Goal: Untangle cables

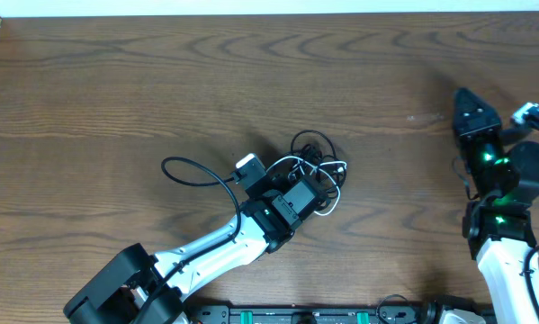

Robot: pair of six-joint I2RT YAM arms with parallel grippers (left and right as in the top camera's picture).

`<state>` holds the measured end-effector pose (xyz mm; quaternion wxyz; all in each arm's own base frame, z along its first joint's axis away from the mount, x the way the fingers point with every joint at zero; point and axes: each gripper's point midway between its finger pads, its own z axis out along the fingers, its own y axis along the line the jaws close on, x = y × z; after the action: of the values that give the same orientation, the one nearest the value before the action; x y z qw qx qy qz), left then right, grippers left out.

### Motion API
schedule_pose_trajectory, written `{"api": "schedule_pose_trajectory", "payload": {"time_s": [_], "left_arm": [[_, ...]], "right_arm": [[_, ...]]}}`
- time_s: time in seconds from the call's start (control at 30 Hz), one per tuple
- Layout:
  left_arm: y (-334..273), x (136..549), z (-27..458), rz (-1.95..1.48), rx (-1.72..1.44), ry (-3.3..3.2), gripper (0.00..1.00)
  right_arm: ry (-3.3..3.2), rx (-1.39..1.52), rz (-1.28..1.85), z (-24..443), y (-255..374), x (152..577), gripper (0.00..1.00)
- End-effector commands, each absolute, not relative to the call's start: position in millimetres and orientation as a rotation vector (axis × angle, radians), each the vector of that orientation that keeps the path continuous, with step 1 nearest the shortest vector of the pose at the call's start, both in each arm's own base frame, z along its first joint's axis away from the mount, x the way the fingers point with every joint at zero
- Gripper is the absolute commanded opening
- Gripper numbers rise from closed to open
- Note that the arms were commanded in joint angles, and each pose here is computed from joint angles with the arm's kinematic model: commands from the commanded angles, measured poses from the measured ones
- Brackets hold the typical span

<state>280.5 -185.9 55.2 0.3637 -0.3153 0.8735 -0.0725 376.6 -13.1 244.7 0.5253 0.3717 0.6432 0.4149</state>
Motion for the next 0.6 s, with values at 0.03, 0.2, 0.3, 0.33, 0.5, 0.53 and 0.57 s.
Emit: {"api": "schedule_pose_trajectory", "payload": {"time_s": [0.03,0.2,0.3,0.33,0.5,0.53,0.57], "left_arm": [[-188.7,283.7,56.3,-0.214,-0.835,2.231,0.08],[-234.4,292.9,67.3,-0.393,-0.549,2.318,0.08],[-266.7,295.9,86.7,-0.512,-0.258,2.322,0.08],[-272.7,295.7,92.9,-0.543,-0.211,2.314,0.08],[-277.1,295.8,121.8,-0.628,-0.206,2.254,0.09],[-277.0,295.7,126.1,-0.638,-0.208,2.245,0.25],[-276.8,295.6,129.7,-0.646,-0.209,2.238,0.41]], "right_arm": [[1.578,0.802,1.095,256.5,18.6,375.5,0.29],[1.621,0.748,1.152,256.3,40.1,372.4,0.33],[1.645,0.741,1.169,253.1,46.2,370.9,0.35],[1.655,0.739,1.176,251.7,48.0,370.1,0.35],[1.718,0.744,1.207,240.5,55.7,365.4,0.37],[1.731,0.749,1.200,237.3,55.6,364.9,0.38],[1.746,0.749,1.189,233.6,55.7,364.3,0.38]]}}
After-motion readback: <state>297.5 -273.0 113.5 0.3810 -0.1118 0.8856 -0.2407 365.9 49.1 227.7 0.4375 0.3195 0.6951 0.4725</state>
